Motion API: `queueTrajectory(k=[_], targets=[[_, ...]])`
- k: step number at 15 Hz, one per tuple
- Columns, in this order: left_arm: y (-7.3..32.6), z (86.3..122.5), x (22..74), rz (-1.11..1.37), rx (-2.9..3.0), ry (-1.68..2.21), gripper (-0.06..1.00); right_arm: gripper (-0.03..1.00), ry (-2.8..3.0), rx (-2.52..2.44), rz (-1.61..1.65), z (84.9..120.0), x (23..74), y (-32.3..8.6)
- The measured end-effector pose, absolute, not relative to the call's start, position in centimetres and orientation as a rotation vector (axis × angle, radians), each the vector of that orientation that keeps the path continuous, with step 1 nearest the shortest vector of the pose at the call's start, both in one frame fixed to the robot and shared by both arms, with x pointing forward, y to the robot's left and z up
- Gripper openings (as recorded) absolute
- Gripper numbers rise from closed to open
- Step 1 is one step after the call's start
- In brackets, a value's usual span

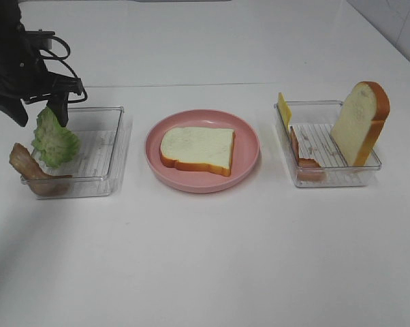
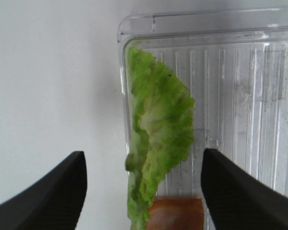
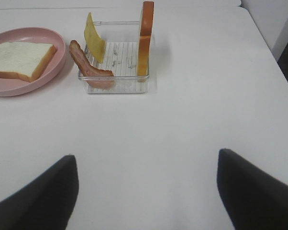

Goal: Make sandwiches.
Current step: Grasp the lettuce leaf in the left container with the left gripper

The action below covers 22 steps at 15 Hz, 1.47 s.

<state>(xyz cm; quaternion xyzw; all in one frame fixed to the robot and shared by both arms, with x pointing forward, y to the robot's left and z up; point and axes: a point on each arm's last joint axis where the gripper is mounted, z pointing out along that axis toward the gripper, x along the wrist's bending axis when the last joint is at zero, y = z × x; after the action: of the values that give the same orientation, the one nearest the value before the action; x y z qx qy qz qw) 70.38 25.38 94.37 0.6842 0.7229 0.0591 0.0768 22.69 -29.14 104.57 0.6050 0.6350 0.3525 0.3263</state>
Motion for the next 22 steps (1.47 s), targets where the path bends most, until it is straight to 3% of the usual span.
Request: queueTrajectory(k=[3, 11, 15, 18, 22], targets=[[25.36, 94.41, 70.56, 0.194, 2.039, 2.154, 0.53, 0.75, 1.664, 1.585, 0.924, 104.57, 22.69, -29.14], [25.43, 94.42, 70.6, 0.208, 2.045, 2.15, 0.38, 0.75, 1.664, 1.585, 0.924, 104.57, 22.69, -29.14], [25.44, 94.42, 70.6, 0.209, 2.045, 2.15, 0.24, 0.75, 1.664, 1.585, 0.924, 104.57, 22.69, -29.14], [25.44, 94.42, 70.6, 0.209, 2.045, 2.15, 0.04, 0.75, 1.664, 1.585, 0.924, 104.57, 22.69, -29.14], [25.45, 94.41, 70.55, 0.205, 2.05, 2.153, 0.02, 0.75, 1.664, 1.585, 0.924, 104.57, 22.69, -29.14]])
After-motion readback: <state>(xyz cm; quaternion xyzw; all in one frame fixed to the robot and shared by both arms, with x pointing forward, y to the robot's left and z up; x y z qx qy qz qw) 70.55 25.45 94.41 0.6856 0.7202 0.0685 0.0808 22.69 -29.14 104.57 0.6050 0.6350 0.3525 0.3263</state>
